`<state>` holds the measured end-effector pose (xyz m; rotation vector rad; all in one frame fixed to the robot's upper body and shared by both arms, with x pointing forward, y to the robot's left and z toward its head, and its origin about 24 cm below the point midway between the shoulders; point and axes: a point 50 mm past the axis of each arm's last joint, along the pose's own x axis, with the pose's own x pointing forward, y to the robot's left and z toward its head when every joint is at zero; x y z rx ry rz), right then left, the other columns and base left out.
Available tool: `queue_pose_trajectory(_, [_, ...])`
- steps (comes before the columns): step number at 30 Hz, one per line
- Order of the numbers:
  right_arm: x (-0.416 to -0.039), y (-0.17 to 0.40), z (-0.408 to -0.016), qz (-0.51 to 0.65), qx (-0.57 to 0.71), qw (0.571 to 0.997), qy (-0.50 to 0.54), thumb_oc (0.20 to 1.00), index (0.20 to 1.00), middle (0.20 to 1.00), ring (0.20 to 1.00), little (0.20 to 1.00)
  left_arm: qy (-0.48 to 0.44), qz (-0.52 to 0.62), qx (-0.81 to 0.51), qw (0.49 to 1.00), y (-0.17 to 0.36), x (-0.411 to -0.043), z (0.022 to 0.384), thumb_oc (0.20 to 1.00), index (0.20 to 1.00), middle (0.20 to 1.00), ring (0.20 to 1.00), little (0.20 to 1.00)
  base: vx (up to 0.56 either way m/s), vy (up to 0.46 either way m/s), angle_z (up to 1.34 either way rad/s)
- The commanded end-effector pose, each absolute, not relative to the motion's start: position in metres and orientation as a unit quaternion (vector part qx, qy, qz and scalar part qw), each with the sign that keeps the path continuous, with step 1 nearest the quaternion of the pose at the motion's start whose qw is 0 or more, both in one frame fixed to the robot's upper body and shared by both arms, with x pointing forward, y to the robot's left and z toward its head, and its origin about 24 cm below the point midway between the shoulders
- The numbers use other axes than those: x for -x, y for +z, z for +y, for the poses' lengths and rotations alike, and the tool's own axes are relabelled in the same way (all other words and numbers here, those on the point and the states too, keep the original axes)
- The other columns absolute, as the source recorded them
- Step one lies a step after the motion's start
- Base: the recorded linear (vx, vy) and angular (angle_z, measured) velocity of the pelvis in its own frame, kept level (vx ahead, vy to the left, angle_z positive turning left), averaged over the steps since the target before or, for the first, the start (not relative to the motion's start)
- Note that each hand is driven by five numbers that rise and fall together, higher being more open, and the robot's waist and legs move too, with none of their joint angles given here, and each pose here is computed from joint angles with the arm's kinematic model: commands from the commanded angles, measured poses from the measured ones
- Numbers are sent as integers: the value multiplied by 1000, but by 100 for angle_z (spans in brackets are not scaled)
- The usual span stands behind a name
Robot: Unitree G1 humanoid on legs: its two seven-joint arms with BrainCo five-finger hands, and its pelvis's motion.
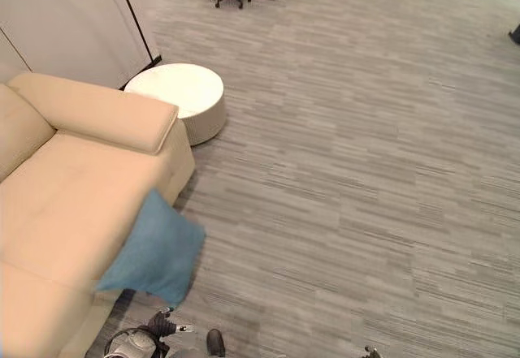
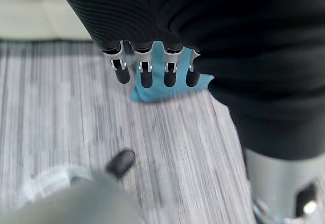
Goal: Pick up all the scattered cushions and arrange them neatly on the sofa.
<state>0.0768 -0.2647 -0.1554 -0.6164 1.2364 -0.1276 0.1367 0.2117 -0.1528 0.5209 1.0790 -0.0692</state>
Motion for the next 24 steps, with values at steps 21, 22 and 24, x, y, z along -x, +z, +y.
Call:
queue_pose_trajectory(21, [-96, -145, -282, 543, 292, 783, -82, 1000, 1000, 1000, 1000, 1000, -12, 498, -222, 838, -151, -140, 211, 1000, 1000, 1000, 1000, 1000, 146, -158, 69])
queue_pose_trajectory(22, [-95, -145, -282, 544, 290, 783, -84, 1000, 1000, 1000, 1000, 1000, -14, 499, -224, 837, -152, -139, 211, 1000, 1000, 1000, 1000, 1000, 63, -126, 78])
queue_pose_trajectory(24, [-92, -145, -284, 546, 288, 782, -88, 1000, 1000, 1000, 1000, 1000, -17, 500, -229, 835, -152, -138, 212, 1000, 1000, 1000, 1000, 1000, 56, -58, 84])
